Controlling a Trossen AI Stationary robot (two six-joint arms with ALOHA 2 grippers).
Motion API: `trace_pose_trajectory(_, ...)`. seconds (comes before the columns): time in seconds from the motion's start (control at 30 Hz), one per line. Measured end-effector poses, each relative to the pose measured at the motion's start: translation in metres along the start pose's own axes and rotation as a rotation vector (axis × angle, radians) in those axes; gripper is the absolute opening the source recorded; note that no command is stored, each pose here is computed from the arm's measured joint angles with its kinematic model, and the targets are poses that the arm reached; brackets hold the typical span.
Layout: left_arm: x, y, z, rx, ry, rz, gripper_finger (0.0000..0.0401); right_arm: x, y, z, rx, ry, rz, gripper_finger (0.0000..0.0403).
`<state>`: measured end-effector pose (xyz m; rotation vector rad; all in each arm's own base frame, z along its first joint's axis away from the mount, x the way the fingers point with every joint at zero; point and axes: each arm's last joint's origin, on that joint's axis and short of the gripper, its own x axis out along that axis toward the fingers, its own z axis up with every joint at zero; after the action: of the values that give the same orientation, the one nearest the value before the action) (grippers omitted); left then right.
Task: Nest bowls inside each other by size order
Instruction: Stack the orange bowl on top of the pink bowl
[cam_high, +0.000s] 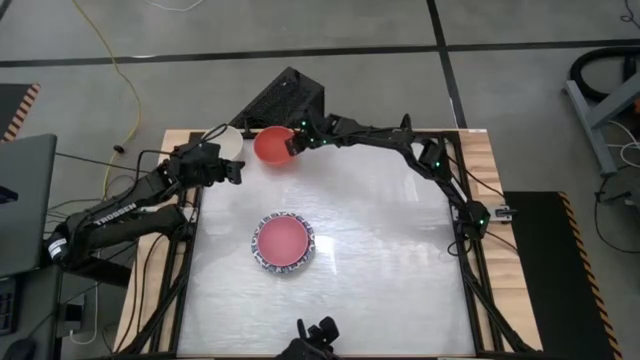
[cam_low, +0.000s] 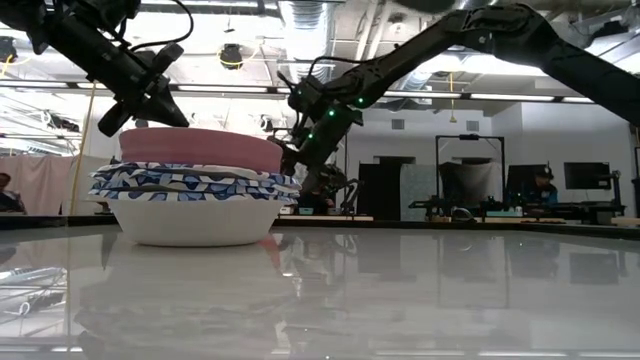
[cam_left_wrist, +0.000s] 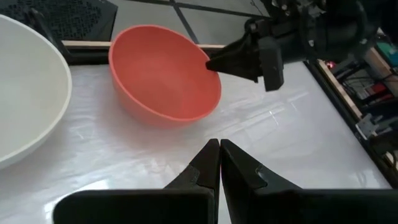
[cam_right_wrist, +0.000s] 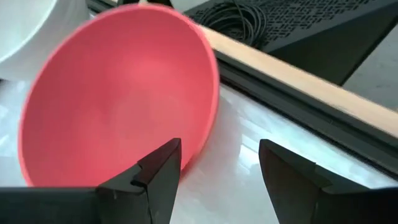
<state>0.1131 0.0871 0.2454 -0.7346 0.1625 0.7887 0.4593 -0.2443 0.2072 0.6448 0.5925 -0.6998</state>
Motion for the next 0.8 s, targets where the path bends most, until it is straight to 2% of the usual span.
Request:
trace_pose_trajectory(0.37,0.000,-0.001,0.000,0.011,0.005,-0.012,0.0002,0.000,0.002,-0.001,0.001,0.000,0.003,0.0220)
trace_pose_trajectory(0.57,0.000,-0.001,0.000,0.004,-0.004,-0.001,0.0002,0.018,0.000,-0.015,-0.013,0.034,-0.012,0.0204)
trace_pose_trajectory(0.7,0.000,-0.001,0.000,0.005,0.002,-0.009,0.0002,0.018,-0.004,-0.013,0.005,0.036,-0.017,0.0178)
trace_pose_trajectory(0.8,0.000,-0.001,0.000,0.013,0.003,-0.008,0.0002,0.019,-0.007,-0.012,0.003,0.045,-0.025,0.0144)
